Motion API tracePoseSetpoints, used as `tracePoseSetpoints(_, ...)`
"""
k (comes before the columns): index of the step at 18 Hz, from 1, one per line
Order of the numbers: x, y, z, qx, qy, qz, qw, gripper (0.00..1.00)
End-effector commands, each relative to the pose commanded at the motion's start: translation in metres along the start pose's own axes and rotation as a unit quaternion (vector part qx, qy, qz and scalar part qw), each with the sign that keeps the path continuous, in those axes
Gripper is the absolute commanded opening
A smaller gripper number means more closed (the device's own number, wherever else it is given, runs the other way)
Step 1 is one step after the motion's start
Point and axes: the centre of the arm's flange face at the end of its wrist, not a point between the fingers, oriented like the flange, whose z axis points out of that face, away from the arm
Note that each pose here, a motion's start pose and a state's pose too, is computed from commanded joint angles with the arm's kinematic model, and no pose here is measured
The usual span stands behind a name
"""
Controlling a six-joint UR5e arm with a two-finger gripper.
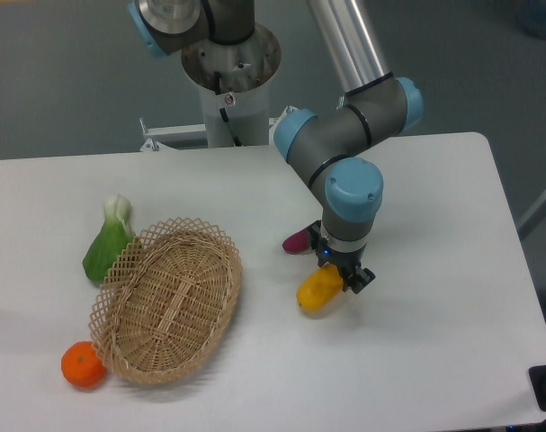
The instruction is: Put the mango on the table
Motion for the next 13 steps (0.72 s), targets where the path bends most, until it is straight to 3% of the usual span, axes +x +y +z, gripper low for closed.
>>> tracePoseSetpoints(2,-0.002,0.0,-0.004,0.001,-0.005,-0.002,1.0,1.0)
tracePoseSetpoints(7,-0.043,0.011,-0.064,0.013,-0.06,-0.032,0.9976,1.0)
tracePoseSetpoints(9,-0.06,0.025,-0.08,0.014,-0.065,-0.047,0.9967,1.0)
tracePoseSetpoints(13,-0.095,0.051,-0.098,0.009,-0.04,-0.064,0.9972,1.0)
